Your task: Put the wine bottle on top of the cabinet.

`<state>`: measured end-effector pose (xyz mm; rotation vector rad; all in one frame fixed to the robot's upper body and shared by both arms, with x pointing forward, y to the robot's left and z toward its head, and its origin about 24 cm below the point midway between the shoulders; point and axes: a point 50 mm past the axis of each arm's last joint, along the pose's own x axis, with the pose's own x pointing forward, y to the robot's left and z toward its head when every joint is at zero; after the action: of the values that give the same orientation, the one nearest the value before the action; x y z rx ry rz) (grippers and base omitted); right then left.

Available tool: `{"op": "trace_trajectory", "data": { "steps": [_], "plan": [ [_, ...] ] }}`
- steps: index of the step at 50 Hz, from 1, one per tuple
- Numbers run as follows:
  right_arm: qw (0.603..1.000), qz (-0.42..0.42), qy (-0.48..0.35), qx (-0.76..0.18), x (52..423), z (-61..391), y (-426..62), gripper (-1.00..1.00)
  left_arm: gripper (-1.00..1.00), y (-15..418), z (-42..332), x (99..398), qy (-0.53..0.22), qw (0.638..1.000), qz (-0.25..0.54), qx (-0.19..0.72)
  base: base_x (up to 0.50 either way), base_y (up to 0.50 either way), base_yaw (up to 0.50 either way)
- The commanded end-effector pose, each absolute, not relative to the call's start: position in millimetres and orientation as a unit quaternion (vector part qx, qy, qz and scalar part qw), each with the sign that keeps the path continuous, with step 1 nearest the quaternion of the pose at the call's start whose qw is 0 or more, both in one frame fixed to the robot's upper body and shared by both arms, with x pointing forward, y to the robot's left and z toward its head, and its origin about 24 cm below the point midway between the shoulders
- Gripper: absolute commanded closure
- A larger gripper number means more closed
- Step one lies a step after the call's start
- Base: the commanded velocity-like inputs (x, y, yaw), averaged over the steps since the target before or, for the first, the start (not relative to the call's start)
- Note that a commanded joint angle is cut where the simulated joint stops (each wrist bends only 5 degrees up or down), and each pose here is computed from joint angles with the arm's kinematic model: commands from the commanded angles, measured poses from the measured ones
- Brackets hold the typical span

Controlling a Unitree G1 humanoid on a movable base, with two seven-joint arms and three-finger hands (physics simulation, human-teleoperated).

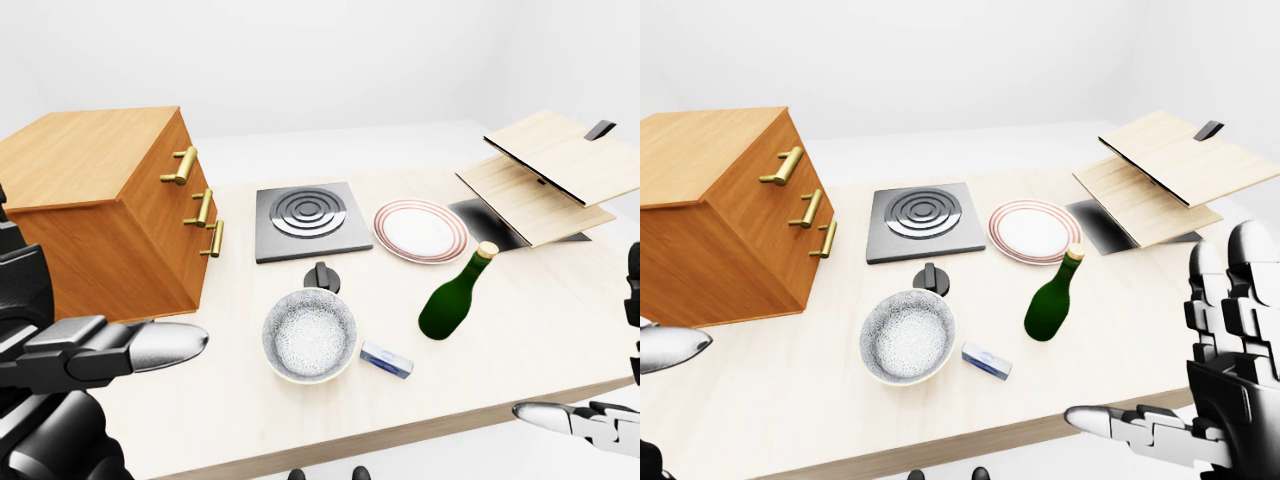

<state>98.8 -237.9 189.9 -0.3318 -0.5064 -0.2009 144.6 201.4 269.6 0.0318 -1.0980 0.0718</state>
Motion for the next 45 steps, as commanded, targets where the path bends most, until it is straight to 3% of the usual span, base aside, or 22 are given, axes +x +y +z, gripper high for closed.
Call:
{"op": "trace_trajectory", "data": {
  "steps": [1,14,45],
  "plan": [
    [0.954,-0.095,-0.234,-0.164,102.1,184.4,-235.8,-1.0,-1.0,202.0,269.9,143.1,-0.523,0.851,0.035,0.017,0.0,0.0,0.0],
    [0.957,-0.114,-0.147,-0.221,110.0,168.1,-237.9,-1.0,-1.0,202.0,262.1,149.8,-0.499,0.865,0.036,0.022,0.0,0.0,0.0],
    [0.962,-0.105,-0.159,-0.196,127.8,161.8,-243.0,-1.0,-1.0,203.6,260.6,150.9,-0.495,0.868,0.037,0.02,0.0,0.0,0.0]
  ]
}}
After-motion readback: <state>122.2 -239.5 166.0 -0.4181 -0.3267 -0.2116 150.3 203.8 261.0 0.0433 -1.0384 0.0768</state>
